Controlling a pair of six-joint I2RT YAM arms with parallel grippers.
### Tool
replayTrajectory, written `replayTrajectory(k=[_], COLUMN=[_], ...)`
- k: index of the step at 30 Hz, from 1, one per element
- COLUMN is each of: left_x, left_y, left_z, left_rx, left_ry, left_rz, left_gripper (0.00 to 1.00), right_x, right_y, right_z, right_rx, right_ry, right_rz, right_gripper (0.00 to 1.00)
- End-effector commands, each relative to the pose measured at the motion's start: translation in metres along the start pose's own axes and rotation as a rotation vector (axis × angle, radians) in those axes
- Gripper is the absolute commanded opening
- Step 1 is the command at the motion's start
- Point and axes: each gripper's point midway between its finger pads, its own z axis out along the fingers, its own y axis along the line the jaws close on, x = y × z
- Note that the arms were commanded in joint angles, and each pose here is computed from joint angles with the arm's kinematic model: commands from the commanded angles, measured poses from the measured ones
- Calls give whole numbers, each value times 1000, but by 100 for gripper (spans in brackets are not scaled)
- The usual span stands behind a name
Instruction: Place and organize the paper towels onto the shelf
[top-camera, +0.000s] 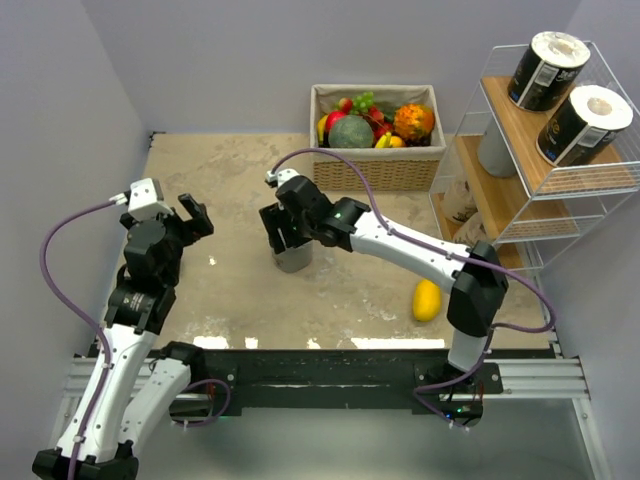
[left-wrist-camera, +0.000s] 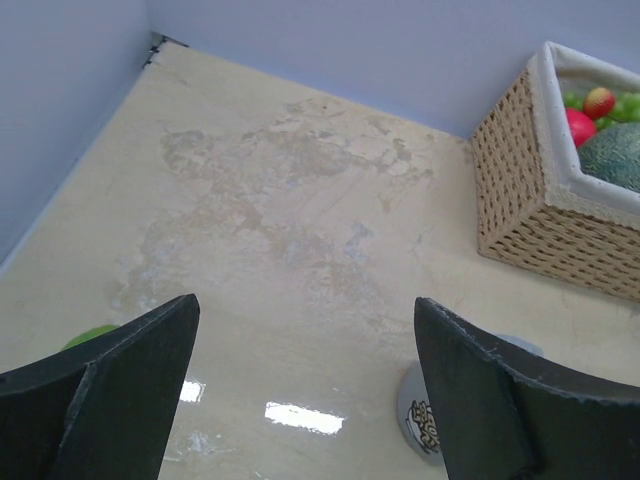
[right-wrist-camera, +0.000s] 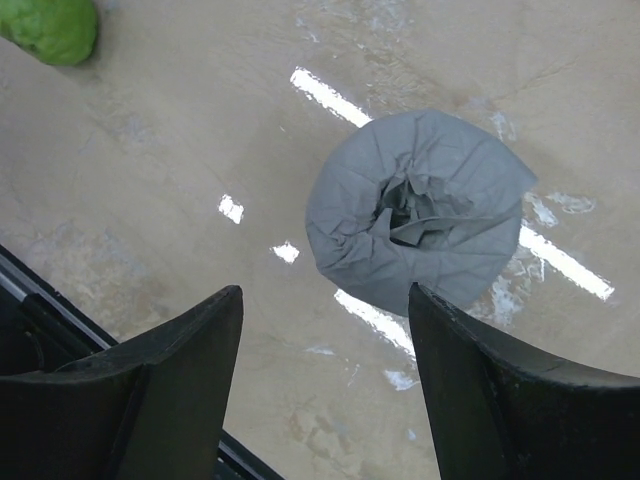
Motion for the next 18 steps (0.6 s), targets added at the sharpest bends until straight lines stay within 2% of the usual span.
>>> replayTrajectory(k=[1, 8, 16, 18], left_x=[-18, -20, -21, -21], left_y=[21, 22, 27, 27], left_z=[-2, -4, -6, -6], left_rx=[-133, -139, -162, -163], left_ry=[-59, -70, -78, -80], left_rz=[-5, -13, -20, -22], left_gripper=[93, 93, 93, 93], right_x=[-25, -18, -12, 1], right_y=[4, 7, -5, -9], right_z=[7, 28, 51, 63], right_rx=[26, 34, 156, 173], right_ry=[-66, -27, -13, 25], right_rz=[-7, -38, -99, -116], right_gripper=[69, 61, 60, 59])
